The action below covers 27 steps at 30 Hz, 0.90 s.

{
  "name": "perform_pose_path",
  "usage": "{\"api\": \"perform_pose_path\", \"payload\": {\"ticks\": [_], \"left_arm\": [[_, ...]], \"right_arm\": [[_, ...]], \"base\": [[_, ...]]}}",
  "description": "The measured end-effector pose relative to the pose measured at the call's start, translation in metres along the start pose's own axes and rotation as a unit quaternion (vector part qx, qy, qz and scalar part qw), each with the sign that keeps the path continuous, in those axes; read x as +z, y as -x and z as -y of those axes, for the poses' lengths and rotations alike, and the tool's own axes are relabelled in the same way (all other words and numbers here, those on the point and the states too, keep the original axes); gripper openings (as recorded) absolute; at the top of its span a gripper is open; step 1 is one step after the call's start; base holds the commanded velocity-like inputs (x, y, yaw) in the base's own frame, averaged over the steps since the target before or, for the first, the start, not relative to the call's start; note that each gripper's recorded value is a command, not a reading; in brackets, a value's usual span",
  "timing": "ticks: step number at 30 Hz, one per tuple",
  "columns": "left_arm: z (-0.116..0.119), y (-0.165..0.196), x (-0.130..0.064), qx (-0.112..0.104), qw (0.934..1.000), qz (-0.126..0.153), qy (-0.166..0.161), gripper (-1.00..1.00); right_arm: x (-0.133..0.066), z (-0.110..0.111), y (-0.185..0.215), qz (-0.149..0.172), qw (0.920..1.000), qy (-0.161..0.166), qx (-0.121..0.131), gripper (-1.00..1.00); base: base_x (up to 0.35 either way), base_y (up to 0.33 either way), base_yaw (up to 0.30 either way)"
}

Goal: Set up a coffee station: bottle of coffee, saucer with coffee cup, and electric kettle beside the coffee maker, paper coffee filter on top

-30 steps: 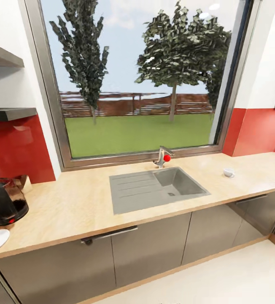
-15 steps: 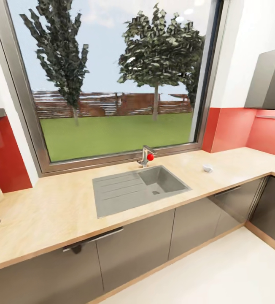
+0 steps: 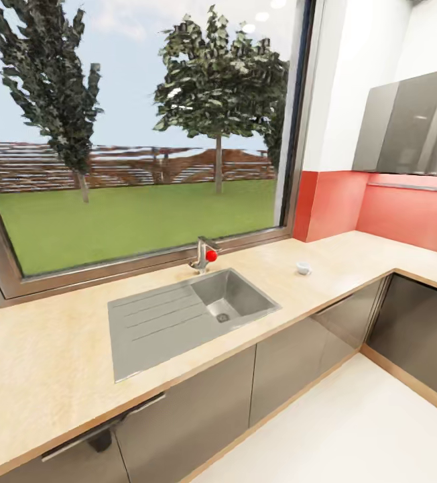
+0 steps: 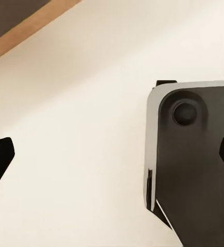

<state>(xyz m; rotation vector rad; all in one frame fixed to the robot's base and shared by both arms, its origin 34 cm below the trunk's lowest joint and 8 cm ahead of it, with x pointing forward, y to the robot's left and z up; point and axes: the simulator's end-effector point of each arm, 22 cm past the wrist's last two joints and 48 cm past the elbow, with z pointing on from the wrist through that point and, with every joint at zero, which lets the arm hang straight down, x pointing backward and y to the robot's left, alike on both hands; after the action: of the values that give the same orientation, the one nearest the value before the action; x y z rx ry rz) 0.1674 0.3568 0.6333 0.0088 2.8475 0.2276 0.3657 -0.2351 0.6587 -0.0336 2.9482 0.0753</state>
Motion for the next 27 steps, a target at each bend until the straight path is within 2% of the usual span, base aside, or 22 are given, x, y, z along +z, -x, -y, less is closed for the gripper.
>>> {"api": "perform_pose_path", "payload": {"ticks": [5, 12, 18, 27], "left_arm": [[-0.0041, 0.0008, 0.0, 0.002, 0.9999, 0.001, 0.011, 1.0], [-0.0003, 0.0028, 0.0002, 0.018, 0.9998, 0.004, 0.008, 1.0], [0.0008, 0.0039, 0.0005, 0.021, 0.9998, 0.004, 0.007, 1.0], [0.001, 0.0043, 0.0006, 0.021, 0.9998, 0.004, 0.007, 1.0]], "right_arm": [[-0.0006, 0.0002, 0.0017, 0.003, 1.0, 0.0, 0.0, 1.0], [-0.0018, 0.0002, 0.0047, 0.007, 1.0, 0.0, 0.0, 1.0], [-0.0029, -0.0009, 0.0074, 0.011, 0.9999, 0.001, 0.0, 1.0], [-0.0033, -0.003, 0.0083, 0.011, 0.9999, 0.003, 0.001, 1.0]], "base": [[0.324, -0.042, -0.272], [0.325, -0.095, -0.267], [0.313, -0.121, -0.25], [0.27, -0.174, -0.051]]}}
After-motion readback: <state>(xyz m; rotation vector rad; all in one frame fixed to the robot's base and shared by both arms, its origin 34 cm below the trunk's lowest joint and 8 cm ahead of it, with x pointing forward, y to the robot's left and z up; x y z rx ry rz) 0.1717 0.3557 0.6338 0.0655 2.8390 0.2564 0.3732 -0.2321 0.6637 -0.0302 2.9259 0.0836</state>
